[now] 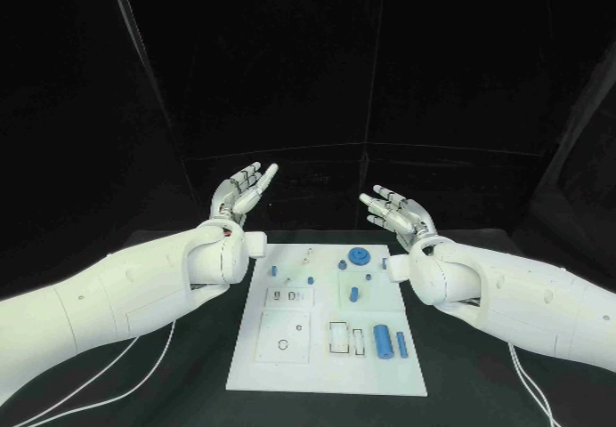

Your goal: Assemble the parts on the task board

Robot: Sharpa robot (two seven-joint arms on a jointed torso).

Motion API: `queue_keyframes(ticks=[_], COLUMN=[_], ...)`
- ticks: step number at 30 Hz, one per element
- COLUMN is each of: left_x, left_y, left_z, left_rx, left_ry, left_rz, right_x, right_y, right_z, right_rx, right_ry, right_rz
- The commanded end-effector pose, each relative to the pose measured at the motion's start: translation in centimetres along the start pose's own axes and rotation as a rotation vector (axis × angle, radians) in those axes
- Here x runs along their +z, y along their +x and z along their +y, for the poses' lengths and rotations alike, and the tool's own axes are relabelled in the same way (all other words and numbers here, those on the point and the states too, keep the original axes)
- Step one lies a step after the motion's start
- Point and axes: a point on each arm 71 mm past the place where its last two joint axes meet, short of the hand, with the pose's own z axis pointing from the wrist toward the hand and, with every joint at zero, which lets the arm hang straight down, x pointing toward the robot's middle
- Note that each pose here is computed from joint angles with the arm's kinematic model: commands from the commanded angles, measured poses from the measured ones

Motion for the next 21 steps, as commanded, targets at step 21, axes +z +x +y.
queue_keyframes(ticks=[21], left_x=[-1.43], left_y=[-2.33], left_z=[-1.8], left_rx=[-0.094], left_ry=[0.059], left_rz=[0.097], right_x=[2.1], right_y=[-1.7], right_z=[3.5], right_rx=[-0.542], right_ry=[-0.182], right_rz=[0.187])
